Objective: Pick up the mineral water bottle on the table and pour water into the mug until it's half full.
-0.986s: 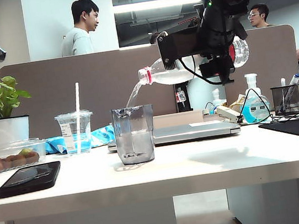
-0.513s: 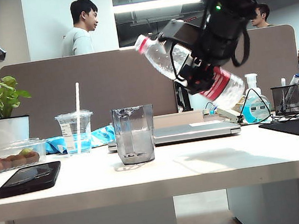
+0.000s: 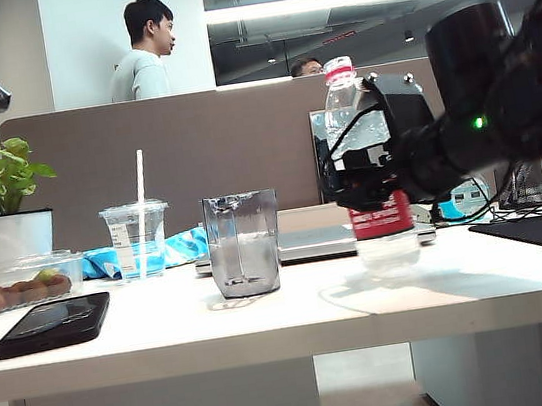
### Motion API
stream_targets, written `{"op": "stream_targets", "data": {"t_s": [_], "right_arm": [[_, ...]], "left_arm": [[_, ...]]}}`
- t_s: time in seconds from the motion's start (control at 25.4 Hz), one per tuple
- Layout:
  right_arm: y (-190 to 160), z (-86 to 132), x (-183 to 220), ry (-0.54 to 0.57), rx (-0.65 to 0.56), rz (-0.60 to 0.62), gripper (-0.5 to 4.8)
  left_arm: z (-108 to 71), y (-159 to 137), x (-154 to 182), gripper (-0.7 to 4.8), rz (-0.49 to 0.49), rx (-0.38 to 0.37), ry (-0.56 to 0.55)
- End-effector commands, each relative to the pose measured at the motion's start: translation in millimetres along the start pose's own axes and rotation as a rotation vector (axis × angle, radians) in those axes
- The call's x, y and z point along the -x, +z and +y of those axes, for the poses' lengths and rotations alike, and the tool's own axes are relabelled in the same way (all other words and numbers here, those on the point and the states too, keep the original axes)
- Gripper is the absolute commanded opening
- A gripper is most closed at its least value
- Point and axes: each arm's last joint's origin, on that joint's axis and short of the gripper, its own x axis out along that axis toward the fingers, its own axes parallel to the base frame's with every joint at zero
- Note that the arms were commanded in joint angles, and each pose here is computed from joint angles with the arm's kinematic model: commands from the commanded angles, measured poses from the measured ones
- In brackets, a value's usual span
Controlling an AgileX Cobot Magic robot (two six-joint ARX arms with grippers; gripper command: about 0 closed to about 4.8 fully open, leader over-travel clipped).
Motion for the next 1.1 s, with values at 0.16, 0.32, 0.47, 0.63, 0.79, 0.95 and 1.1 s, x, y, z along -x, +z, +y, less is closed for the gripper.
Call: {"op": "stream_targets", "data": {"t_s": [0.16, 0.32, 0.47, 0.63, 0.79, 0.95, 1.1], "right_arm": [[-6.1, 2.0, -6.1, 0.030, -0.044, -0.086, 3.50], [-7.9, 2.2, -5.9, 0.052, -0.055, -0.078, 4.46], [-7.7, 2.8, 0.0, 0.052, -0.055, -0.080, 4.79], [-5.6, 3.7, 15.8, 0.042, -0.023, -0.073, 4.79], [-1.4, 4.5, 33.0, 0.014, 0.063, -0.075, 4.79], [2.7, 4.7, 58.9, -0.054, 0.073, -0.061, 4.79], [7.4, 7.5, 89.3, -0.066, 0.071, -0.088, 3.34]], "left_arm": [[-0.7, 2.8, 0.9, -0.04, -0.014, -0.006, -0.005], [-0.7, 2.7, 0.9, -0.04, -0.013, -0.006, -0.005], [-0.5, 3.2, 0.9, -0.04, -0.018, -0.008, 0.003], [1.0, 4.0, 1.0, -0.04, -0.028, -0.010, 0.054], [2.1, 7.7, 1.2, -0.04, -0.065, -0.022, 0.095], [0.2, 17.3, 6.2, -0.04, -0.158, -0.052, 0.107], [-6.0, 28.1, 21.3, -0.04, -0.226, -0.075, 0.109]]}}
